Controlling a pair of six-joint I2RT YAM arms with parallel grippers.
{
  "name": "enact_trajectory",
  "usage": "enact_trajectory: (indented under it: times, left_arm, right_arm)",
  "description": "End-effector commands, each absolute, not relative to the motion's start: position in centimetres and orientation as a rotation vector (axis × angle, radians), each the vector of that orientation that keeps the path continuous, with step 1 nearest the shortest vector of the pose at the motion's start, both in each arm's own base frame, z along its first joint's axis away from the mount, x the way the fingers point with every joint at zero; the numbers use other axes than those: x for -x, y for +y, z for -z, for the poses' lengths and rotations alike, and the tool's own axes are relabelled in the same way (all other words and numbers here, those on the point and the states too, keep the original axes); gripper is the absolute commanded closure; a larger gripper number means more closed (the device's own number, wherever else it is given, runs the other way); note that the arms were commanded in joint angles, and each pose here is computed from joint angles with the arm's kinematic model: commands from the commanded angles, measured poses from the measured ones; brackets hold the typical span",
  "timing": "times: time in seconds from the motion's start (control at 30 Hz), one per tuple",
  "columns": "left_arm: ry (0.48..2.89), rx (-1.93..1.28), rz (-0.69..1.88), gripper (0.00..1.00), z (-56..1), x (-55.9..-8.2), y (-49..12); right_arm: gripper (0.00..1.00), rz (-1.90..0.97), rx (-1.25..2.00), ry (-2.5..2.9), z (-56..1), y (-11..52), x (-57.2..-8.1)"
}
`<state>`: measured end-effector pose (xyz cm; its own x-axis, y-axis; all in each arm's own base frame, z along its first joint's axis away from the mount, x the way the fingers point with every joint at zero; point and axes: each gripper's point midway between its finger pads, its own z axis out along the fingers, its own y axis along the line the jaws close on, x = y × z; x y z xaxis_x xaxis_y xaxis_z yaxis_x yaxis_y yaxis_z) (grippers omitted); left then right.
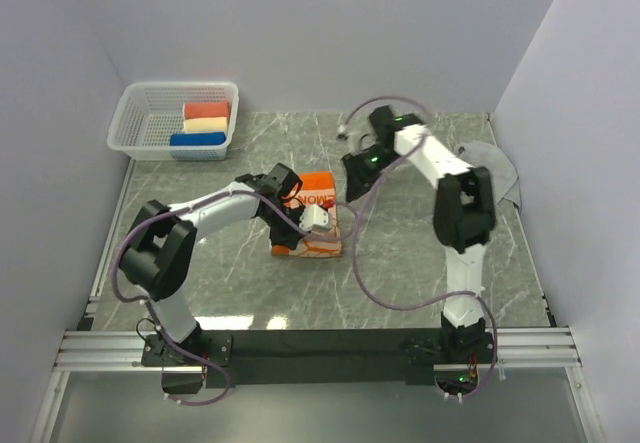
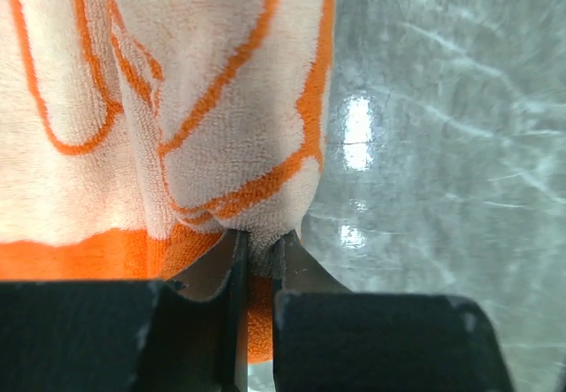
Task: Roll the towels
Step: Roll the towel
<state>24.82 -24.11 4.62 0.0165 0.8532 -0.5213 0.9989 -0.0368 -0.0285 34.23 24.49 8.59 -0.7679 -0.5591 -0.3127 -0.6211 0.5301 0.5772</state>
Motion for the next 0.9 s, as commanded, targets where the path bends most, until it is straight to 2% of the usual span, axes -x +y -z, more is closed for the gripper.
enact_trajectory:
  times: [0.0, 0.13, 0.4, 0.47, 0.53, 0.67, 0.87]
  left_arm:
    - [2.360, -1.930, 0.944, 0.99, -1.9, -17.3, -20.9]
    - [2.507, -1.847, 1.068, 0.99, -0.7, -17.9, -20.9]
    - [2.664, -1.700, 1.193, 0.99, 0.9, -21.1, -20.3]
    - [2.690, -1.699, 1.206, 0.99, 1.3, -21.6, -20.2]
    - [2.697, -1.712, 1.207, 0.99, 1.8, -22.0, -20.2]
    - [2.725, -1.718, 1.199, 0.99, 2.2, -22.3, -19.7]
    - [2.737, -1.681, 1.222, 0.99, 2.3, -22.7, -19.4]
  right_arm:
    - [0.58, -0.799, 0.887, 2.454, -15.0, 19.7, -39.0]
    - [0.59, -0.702, 0.798, 2.305, -21.0, 15.8, -38.2]
    - [0.59, -0.551, 0.903, 2.120, -23.8, 13.9, -31.5]
    - [0.50, -0.517, 0.965, 2.027, -24.4, 15.7, -29.7]
    - [0.45, -0.396, 1.005, 1.968, -24.6, 16.9, -29.5]
    - [0.43, -0.339, 1.256, 1.895, -21.9, 23.5, -26.8]
    - [0.37, -0.123, 1.543, 1.759, -16.1, 29.6, -26.3]
